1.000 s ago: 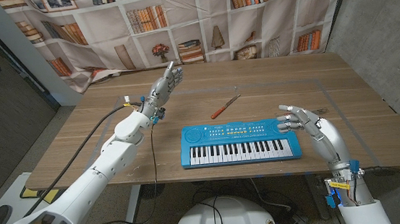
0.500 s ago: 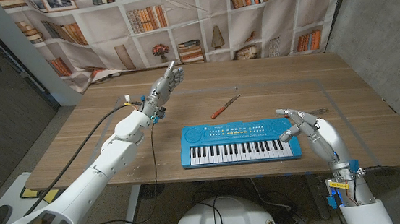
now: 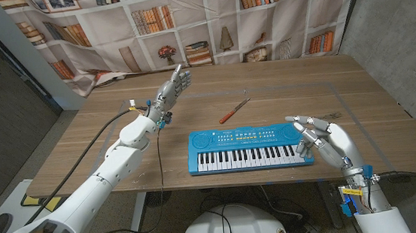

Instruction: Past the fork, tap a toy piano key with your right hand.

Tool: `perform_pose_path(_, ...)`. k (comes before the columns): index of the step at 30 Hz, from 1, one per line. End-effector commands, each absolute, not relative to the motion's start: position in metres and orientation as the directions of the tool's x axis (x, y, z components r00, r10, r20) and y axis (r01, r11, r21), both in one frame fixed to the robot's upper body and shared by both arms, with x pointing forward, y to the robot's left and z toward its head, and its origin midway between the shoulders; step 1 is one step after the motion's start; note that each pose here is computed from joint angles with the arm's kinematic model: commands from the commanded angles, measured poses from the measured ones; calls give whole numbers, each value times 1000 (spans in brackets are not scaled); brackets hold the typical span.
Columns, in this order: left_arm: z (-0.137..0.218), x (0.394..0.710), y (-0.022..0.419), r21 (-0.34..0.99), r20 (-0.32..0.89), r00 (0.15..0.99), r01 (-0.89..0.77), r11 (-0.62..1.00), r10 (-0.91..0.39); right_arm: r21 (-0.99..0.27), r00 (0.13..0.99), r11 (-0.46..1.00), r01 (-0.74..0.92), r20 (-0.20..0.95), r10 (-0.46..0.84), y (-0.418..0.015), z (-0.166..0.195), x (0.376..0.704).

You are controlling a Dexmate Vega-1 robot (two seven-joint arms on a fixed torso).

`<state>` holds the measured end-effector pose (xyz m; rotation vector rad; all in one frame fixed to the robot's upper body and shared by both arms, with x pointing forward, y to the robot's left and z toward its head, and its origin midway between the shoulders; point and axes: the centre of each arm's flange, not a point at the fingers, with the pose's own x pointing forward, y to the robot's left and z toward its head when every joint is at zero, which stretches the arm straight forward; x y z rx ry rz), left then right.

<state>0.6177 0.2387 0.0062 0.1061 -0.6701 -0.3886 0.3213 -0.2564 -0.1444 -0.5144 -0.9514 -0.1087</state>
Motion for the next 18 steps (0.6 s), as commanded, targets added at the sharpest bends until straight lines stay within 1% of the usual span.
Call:
perform_pose_path(1,6,618,242,205,585,723,308,929,-369,-347,572,882,319,812,113,-255,-145,323)
perform_pose_path(6,6,619,244,201,588,723,305,931,-364,-359,586,872,332,803,107,-254,-145,323)
perform_pose_path(12,7,619,245,202,586,724,304,931,-364,-388,630,859,334,770,103,-254,-146,322)
perform_pose_path(18,8,620,245,201,585,726,303,932,-362,-398,654,847,354,752,80,-253,-148,318)
